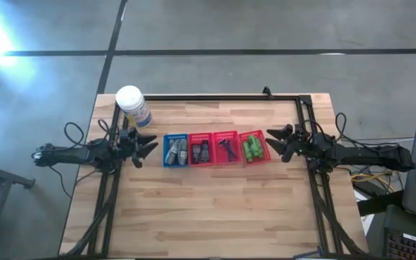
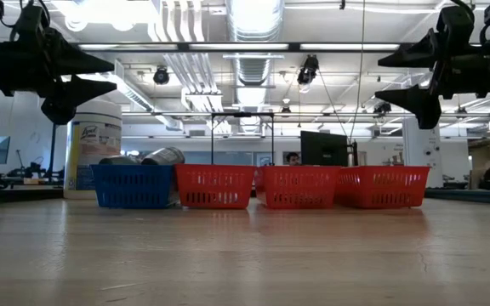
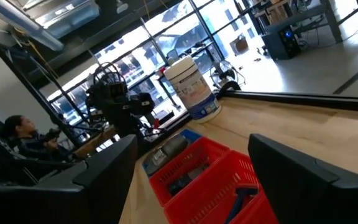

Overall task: Pick & Place Travel size toiletries
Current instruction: Return to home position

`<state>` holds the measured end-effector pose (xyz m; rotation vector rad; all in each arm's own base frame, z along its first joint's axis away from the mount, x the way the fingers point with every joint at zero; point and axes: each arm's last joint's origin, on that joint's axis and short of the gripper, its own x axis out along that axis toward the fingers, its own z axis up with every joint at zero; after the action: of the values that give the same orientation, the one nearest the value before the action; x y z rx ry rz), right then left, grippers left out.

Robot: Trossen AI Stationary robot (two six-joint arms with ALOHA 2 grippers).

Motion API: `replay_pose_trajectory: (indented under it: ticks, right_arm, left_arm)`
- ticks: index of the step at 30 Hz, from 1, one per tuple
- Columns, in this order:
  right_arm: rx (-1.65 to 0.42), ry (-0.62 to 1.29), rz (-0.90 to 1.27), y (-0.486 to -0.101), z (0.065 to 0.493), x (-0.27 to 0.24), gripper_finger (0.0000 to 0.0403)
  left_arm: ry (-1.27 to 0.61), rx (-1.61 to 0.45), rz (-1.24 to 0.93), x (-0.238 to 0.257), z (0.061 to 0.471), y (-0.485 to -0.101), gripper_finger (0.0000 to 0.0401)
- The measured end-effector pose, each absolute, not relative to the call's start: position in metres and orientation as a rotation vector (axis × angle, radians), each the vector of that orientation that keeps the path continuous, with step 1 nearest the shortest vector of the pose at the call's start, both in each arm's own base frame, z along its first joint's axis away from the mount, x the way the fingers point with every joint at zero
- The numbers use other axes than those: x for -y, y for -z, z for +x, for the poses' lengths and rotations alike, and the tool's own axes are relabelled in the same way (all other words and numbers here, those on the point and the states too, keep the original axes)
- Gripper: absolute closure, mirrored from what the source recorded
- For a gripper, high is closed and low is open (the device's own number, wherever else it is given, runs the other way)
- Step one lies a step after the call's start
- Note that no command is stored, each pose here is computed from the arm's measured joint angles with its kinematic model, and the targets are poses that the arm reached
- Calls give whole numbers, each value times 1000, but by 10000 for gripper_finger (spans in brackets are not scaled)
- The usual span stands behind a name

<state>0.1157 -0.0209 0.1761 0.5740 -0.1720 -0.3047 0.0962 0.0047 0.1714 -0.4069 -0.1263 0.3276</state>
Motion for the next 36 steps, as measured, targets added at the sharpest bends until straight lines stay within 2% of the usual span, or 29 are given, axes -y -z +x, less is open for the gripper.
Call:
replay_pose_trajectory:
  ticks: [15,21,28,30,36]
  right_arm:
    - [280,250,564,-187,104,17,133]
    - [286,198,392,-189,93,14,146]
    - [241,-82,60,-189,94,5,163]
    - [234,-138,33,-189,94,3,168]
    - [131,-133,69,-179,96,4,178]
  left_arm:
    - [-327,126,-407,-5,96,-171,204]
    - [-327,126,-407,-5,96,-171,204]
    - [-327,126,-407,-5,96,-171,204]
    - [-327,126,-407,-5,96,-171,204]
    - [-327,126,-407,-5,96,-171,204]
